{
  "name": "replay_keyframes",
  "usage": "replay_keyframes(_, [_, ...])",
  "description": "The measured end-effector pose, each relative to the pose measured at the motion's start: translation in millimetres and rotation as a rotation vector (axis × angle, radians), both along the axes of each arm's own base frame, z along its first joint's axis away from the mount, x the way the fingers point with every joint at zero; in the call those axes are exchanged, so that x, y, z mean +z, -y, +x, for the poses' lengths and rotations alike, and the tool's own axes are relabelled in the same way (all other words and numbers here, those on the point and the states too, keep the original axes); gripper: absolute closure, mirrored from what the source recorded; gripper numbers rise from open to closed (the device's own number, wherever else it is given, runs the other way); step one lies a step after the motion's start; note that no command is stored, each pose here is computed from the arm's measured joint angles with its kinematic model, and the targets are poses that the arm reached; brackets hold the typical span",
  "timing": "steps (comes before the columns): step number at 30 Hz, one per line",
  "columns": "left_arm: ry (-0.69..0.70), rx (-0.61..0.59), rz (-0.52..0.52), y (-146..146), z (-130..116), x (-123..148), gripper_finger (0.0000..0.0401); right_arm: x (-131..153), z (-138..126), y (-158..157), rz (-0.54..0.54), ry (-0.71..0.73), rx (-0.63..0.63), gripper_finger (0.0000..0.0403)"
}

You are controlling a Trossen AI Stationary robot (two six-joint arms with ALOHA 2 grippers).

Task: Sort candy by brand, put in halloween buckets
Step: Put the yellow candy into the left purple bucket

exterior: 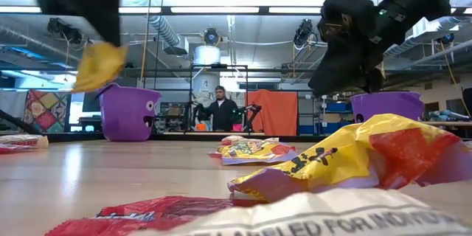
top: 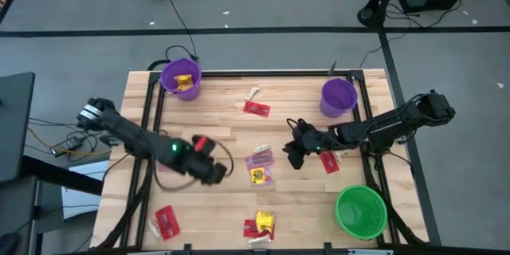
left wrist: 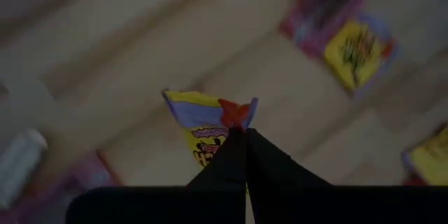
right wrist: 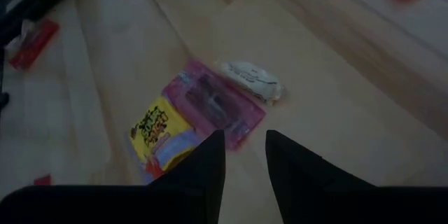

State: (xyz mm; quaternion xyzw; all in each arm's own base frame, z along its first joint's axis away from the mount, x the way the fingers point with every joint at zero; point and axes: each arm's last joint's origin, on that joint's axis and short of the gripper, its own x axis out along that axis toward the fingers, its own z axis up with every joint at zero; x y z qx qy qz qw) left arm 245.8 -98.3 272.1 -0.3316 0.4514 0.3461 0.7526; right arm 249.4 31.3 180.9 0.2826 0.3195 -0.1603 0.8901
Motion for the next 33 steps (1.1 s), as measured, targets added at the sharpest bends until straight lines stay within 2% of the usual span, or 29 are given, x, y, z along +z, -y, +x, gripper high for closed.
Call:
replay_keyframes(4, [0.008,-0.017,0.046,-37,2,13,0.0398,0,0,-1,-0.034,-0.005,0.006,0.0286])
replay_keyframes(9, [-0.031,-0.086,0.132,-89,-1,25,0.0398,0,0,0,-0.016,0.0,-0.033,0.0286])
replay_keyframes(13, [-0.098,-0.109,0.182,-137,-7,28,0.0397,0,0,1,0.039,0.015,-0.107,0.0286])
replay_keyframes(18, [-0.197,-0.087,0.237,-200,-21,25,0.0397,0,0,3,0.045,0.024,-0.156,0.0286])
replay_keyframes(22, [-0.178,-0.049,0.229,-241,-38,27,0.0397,-1,0,9,0.056,0.019,-0.195,0.0286])
replay_keyframes(25, [-0.105,-0.004,0.189,-267,-54,29,0.0397,-1,0,14,0.043,0.018,-0.228,0.0286])
replay_keyframes(27, [-0.078,0.026,0.2,-279,-63,31,0.0397,-1,-1,19,0.038,0.012,-0.25,0.0286])
replay_keyframes(33, [-0.091,0.086,0.209,-305,-88,30,0.0397,-1,0,34,0.047,0.01,-0.3,0.0286])
